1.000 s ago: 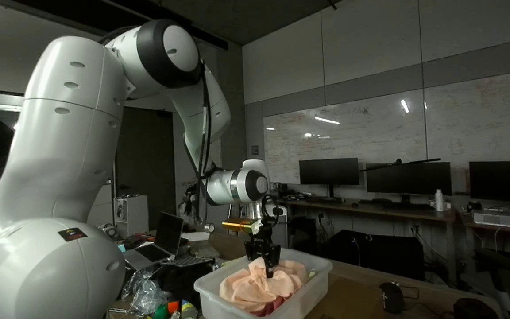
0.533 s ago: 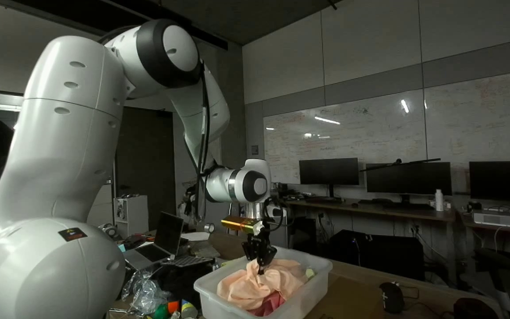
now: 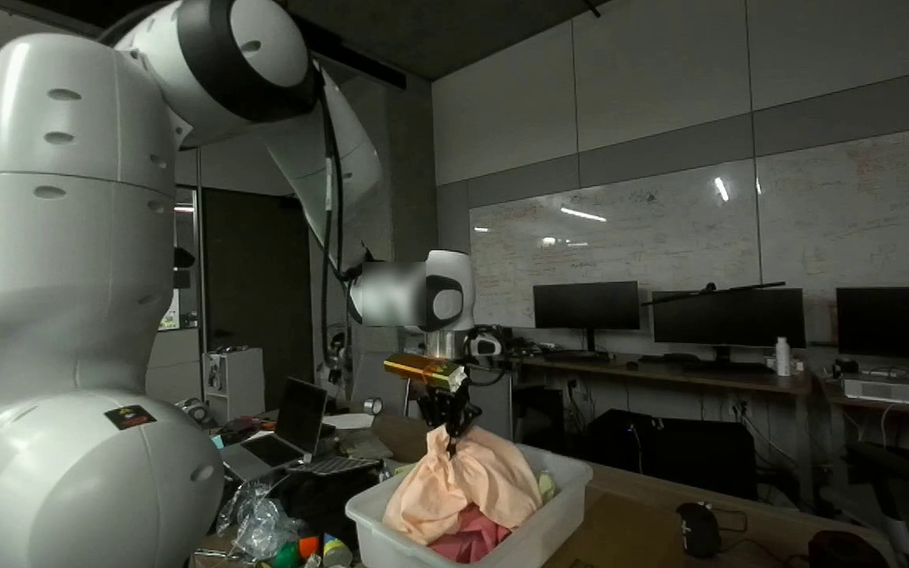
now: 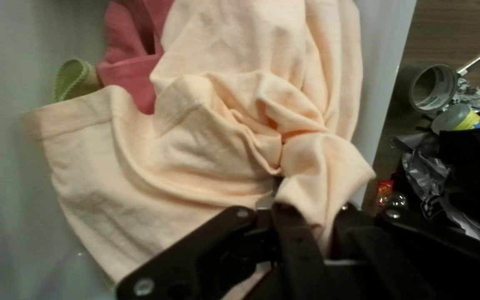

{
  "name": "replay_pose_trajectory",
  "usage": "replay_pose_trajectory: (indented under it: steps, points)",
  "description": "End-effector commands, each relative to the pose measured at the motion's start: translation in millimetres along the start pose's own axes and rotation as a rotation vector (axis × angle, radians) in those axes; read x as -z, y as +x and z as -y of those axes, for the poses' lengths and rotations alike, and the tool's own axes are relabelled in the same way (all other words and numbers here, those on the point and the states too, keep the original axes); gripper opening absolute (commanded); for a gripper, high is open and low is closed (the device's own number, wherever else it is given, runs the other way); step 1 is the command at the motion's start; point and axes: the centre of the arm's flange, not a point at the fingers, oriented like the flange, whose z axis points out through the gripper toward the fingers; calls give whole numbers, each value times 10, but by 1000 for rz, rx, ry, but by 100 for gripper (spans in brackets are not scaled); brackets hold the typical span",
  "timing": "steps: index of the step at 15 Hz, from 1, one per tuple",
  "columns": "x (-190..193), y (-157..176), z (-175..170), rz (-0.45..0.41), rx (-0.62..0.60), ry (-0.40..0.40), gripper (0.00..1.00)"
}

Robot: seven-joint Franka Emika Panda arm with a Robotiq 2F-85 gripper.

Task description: Remove the shirts from the basket and put them on the table.

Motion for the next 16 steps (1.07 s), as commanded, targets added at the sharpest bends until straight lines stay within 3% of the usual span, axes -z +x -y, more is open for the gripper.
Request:
replay_pose_trajectory:
  steps: [1, 7, 11, 16]
  points:
    - [602, -414, 124, -123, 5, -66, 8]
    - [1351, -764, 467, -314, 28, -267, 8]
    - [1848, -953, 772, -439, 43, -348, 8]
    - [2128, -1002, 1121, -469, 119, -410, 8]
